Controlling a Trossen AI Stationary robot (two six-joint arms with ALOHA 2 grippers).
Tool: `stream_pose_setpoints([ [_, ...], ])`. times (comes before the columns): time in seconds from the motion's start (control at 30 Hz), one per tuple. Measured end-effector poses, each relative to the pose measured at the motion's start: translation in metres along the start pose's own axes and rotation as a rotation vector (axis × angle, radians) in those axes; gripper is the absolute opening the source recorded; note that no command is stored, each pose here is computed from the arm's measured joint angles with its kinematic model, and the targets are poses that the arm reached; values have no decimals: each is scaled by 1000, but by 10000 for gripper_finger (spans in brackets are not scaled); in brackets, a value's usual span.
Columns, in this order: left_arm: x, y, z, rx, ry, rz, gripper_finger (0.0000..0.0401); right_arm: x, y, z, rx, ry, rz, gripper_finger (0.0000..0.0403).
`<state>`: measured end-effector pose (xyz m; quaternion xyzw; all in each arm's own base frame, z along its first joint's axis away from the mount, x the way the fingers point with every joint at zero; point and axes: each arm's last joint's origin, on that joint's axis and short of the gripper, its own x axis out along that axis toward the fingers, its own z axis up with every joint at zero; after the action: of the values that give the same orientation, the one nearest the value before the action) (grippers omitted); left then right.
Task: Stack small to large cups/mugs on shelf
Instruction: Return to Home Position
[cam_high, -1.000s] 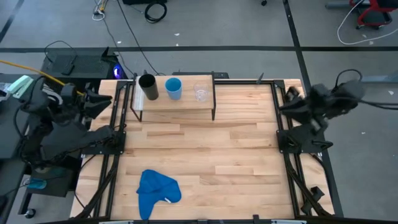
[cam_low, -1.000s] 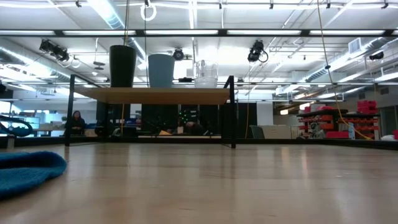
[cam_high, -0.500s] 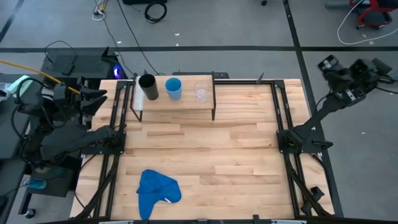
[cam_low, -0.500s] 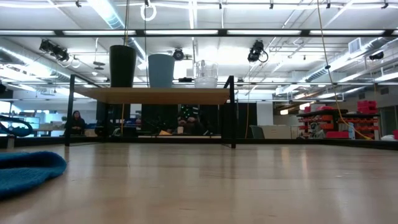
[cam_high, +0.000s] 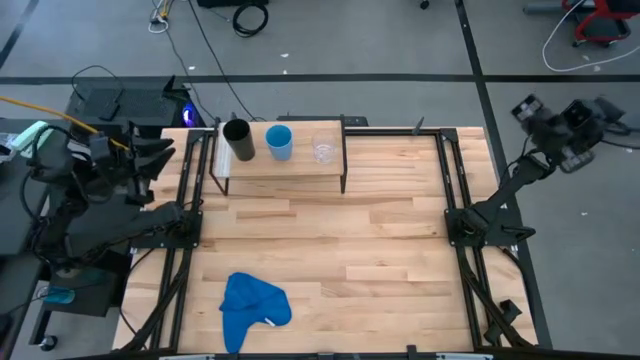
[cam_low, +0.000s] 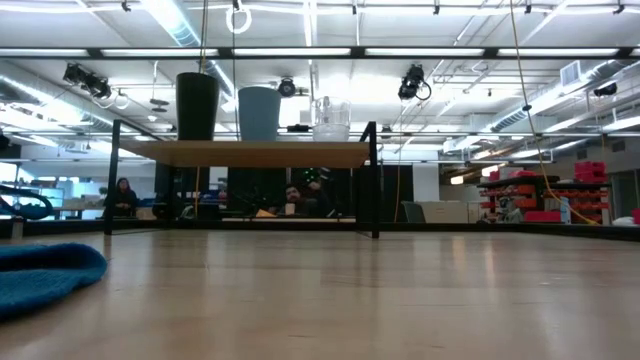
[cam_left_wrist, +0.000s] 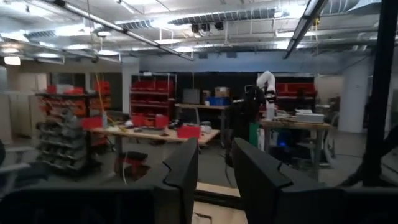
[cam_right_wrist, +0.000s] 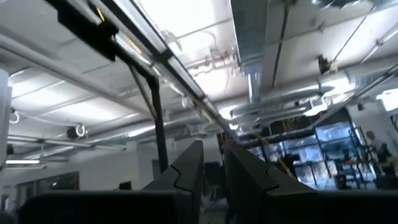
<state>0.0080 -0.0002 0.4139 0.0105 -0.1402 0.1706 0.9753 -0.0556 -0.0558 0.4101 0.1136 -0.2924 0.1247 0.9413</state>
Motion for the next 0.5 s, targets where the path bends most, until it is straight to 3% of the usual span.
stream_pose_setpoints([
  [0.27, 1, 3, -23, -56, 58, 35, 107, 23, 15, -62, 78, 39, 1, 73],
  [0.4, -16, 5, -20, 7, 21, 207, 107, 29, 20, -92, 54, 34, 0, 73],
  [0.5, -30, 7, -16, 44, -24, 348, 107, 31, 20, -96, -5, -13, -33, 73],
])
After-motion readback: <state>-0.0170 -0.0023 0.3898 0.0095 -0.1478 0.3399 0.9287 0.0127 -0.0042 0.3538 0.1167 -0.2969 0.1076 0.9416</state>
